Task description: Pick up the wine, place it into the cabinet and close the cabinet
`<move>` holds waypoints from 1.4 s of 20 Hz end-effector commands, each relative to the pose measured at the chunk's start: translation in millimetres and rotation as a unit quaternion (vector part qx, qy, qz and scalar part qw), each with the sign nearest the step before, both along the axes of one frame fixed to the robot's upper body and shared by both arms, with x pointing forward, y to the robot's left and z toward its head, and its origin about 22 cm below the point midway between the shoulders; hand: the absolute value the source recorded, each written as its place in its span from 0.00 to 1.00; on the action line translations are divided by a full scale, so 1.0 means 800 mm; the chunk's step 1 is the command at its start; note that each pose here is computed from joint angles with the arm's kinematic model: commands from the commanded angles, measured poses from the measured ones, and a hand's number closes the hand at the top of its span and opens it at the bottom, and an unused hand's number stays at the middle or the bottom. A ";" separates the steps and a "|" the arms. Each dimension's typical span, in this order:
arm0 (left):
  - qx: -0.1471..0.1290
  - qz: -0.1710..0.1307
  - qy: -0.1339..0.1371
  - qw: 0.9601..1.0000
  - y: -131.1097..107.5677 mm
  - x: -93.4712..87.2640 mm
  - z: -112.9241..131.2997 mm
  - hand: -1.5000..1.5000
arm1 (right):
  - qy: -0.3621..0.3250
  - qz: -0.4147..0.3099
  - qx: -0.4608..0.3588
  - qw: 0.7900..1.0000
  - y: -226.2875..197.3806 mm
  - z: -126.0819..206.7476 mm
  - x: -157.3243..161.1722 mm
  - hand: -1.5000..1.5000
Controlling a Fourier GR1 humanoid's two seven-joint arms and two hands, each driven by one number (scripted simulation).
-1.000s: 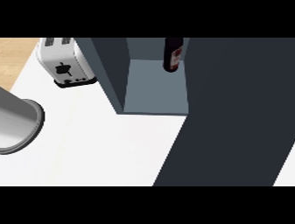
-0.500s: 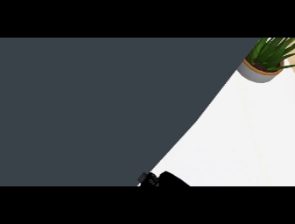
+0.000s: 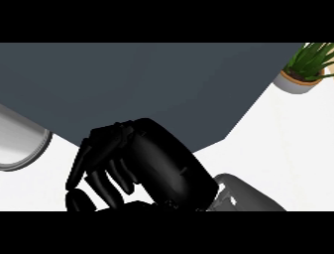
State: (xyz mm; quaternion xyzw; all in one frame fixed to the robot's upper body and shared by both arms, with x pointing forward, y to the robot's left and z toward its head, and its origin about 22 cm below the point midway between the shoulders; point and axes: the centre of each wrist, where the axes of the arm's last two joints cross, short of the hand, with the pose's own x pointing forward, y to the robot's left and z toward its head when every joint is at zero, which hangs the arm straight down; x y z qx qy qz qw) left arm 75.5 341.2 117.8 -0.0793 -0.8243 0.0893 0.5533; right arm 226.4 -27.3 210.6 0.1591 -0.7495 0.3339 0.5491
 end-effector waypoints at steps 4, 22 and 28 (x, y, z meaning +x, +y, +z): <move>0.001 -0.016 0.011 1.000 -0.008 0.010 0.004 0.00 | -0.021 -0.044 0.006 0.999 -0.006 0.011 0.082 1.00; -0.020 -0.028 0.031 0.999 -0.059 0.037 -0.009 0.00 | -0.048 -0.109 -0.024 0.993 -0.059 -0.014 0.190 1.00; -0.012 -0.033 0.033 0.999 -0.067 0.053 -0.016 0.00 | -0.054 -0.111 -0.019 0.992 -0.087 -0.003 0.203 1.00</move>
